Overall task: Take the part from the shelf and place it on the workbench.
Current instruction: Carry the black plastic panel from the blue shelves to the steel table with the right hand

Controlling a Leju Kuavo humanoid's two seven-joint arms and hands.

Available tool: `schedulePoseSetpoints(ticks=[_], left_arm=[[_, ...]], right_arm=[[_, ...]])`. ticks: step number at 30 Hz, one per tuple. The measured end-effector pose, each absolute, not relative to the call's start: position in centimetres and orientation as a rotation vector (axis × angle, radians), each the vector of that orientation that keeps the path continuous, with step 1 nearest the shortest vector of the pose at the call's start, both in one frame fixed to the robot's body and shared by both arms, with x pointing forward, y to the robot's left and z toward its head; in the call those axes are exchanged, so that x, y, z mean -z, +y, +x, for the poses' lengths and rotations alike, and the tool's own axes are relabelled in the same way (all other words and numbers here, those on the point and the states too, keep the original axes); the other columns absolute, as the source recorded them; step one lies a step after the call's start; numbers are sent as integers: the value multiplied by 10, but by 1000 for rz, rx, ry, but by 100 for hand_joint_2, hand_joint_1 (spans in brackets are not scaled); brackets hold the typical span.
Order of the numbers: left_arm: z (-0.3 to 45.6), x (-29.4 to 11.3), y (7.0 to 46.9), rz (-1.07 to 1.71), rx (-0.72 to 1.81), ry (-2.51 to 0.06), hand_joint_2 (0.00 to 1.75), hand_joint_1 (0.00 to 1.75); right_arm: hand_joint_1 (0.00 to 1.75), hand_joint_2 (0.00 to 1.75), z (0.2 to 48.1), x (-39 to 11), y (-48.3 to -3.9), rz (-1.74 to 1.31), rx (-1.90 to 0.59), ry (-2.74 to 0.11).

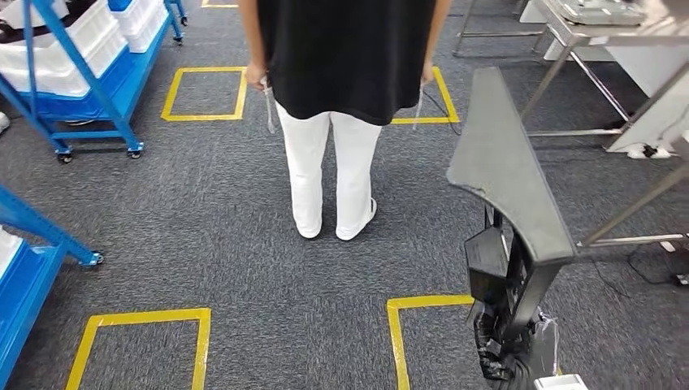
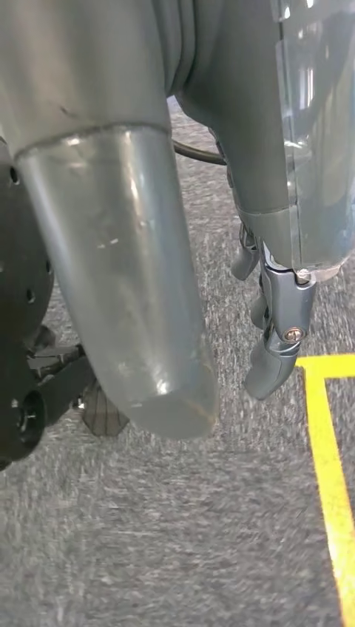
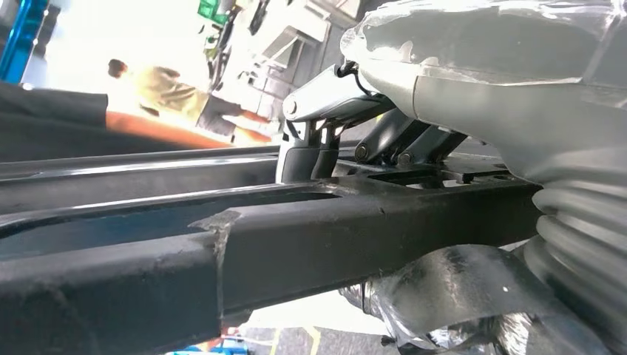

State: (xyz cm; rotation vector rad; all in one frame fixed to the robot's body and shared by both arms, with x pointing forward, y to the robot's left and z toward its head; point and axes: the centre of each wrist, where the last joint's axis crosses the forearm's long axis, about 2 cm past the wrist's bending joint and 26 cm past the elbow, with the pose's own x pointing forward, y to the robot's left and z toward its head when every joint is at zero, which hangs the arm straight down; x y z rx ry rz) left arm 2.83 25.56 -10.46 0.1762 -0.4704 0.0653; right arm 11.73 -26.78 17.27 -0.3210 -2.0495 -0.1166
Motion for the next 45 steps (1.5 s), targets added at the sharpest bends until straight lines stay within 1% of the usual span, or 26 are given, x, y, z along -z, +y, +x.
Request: schedulePoseSetpoints(ticks=[19,32,39,45], left_arm=[[23,106,259,162,-42,-453,0,0],[27,106,260,151,-78,-462,0,0],[34,106,261,142,-103,-476,0,0],[31,107,261,138,-107,-464,0,0]], right_arm=[[175,175,122,-176,-267,-326,74,-2064],[175,175,145,-180,-264,-306,9,-2075],[175,175,160,-183,-253,-282,-23,-2074],[175,175,169,-182,-242,-243,-18,-2073]])
